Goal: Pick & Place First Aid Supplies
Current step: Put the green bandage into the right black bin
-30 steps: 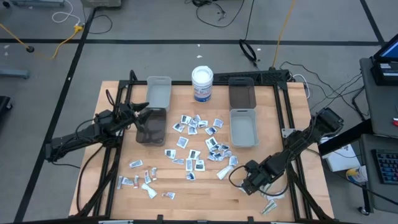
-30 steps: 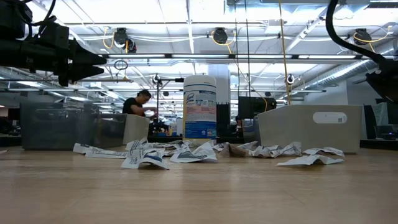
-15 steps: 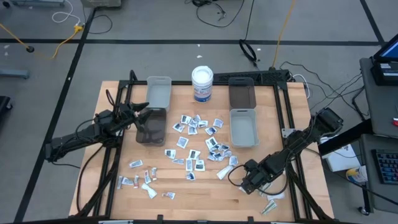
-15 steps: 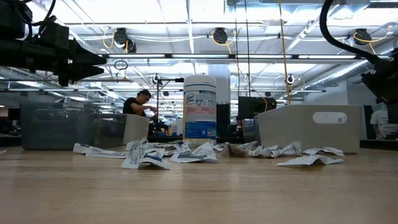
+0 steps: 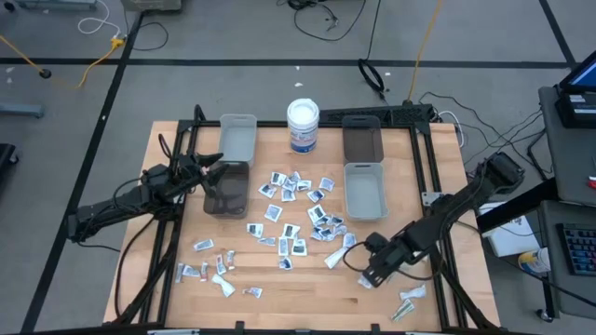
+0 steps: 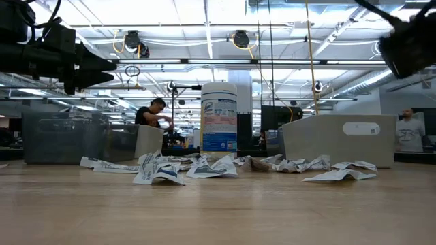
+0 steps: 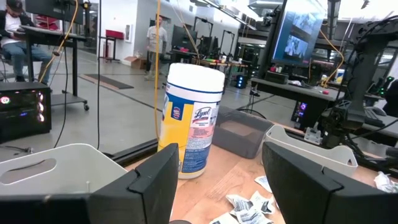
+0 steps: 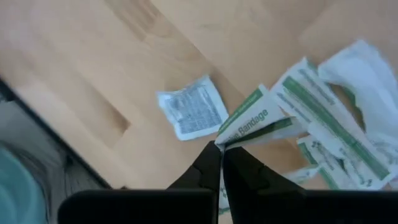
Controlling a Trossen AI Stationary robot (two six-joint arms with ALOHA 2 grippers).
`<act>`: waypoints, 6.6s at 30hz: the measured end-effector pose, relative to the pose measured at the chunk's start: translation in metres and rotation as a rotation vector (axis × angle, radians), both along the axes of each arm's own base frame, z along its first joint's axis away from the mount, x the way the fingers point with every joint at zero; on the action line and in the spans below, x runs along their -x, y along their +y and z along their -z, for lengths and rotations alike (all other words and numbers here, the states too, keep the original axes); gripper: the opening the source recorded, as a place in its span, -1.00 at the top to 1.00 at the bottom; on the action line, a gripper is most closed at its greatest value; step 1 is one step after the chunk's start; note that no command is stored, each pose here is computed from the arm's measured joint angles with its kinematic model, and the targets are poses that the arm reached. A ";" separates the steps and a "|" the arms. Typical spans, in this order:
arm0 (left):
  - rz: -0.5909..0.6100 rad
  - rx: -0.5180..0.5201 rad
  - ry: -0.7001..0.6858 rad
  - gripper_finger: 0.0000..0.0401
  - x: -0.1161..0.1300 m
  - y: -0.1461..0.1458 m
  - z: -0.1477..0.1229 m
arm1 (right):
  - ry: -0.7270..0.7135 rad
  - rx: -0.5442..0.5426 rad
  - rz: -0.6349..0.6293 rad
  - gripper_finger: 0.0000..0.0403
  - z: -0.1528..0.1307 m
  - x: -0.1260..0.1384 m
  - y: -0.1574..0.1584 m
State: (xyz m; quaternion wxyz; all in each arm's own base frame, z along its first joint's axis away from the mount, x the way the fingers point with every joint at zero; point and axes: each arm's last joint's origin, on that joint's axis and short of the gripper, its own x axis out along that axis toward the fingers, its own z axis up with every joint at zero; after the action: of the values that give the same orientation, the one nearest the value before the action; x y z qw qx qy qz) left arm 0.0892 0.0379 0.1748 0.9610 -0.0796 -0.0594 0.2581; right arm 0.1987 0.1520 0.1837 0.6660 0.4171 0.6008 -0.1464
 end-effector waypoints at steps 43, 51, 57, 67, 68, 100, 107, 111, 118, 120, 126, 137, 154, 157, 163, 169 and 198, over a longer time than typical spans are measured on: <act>0.000 0.000 0.000 -0.18 0.000 0.000 0.000 | -0.234 -0.163 -0.059 1.00 -0.058 0.022 -0.016; 0.000 0.000 0.000 -0.18 0.000 0.000 0.000 | -0.273 -0.072 -0.093 1.00 -0.057 0.009 -0.039; 0.000 0.000 0.000 -0.18 0.000 0.000 0.000 | -0.198 -0.002 -0.142 1.00 -0.072 0.009 -0.056; 0.000 0.000 0.001 -0.18 0.000 0.000 0.000 | -0.084 0.151 -0.309 1.00 -0.094 0.006 -0.067; 0.000 0.000 0.001 -0.18 0.000 0.000 0.000 | -0.075 0.161 -0.336 1.00 -0.095 0.005 -0.067; 0.000 0.000 0.000 -0.18 0.000 0.000 0.000 | 0.029 0.511 -0.155 1.00 -0.103 -0.033 -0.207; -0.001 0.000 0.000 -0.18 0.000 0.000 0.000 | -0.022 0.565 -0.004 1.00 -0.106 -0.027 -0.255; 0.000 0.000 0.000 -0.18 0.000 0.000 0.000 | -0.031 0.636 0.078 1.00 -0.109 -0.021 -0.279; 0.000 0.000 0.000 -0.18 0.000 0.000 0.000 | 0.019 0.720 0.202 1.00 -0.106 -0.013 -0.307; 0.000 0.000 0.000 -0.18 0.000 0.000 0.000 | 0.054 0.711 0.207 1.00 -0.099 -0.015 -0.314; 0.000 0.000 0.000 -0.18 0.000 0.000 0.000 | 0.140 0.663 0.186 1.00 -0.062 -0.033 -0.334; 0.000 0.000 0.001 -0.18 0.000 0.000 0.000 | 0.244 0.595 0.143 0.99 -0.005 -0.054 -0.354; 0.000 0.000 0.000 -0.18 0.000 0.000 0.000 | 0.243 0.597 0.155 0.18 -0.008 -0.051 -0.357; -0.001 0.000 0.000 -0.18 0.000 0.000 0.000 | 0.227 0.612 0.138 0.05 -0.013 -0.050 -0.357; -0.001 0.000 0.000 -0.18 0.000 0.000 0.000 | 0.178 0.641 0.159 0.04 -0.036 -0.041 -0.351; 0.000 0.000 0.000 -0.18 0.000 0.000 0.000 | 0.118 0.544 0.140 0.11 -0.063 -0.024 -0.333; -0.001 0.000 0.000 -0.18 0.000 0.000 0.000 | 0.233 0.398 -0.003 0.18 -0.122 0.023 -0.200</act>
State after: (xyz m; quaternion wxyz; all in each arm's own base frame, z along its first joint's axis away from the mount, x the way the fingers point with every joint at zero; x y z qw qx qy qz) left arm 0.0892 0.0379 0.1748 0.9609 -0.0796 -0.0595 0.2583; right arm 0.1758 -0.0485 0.3054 0.6615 0.2572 0.6335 -0.3084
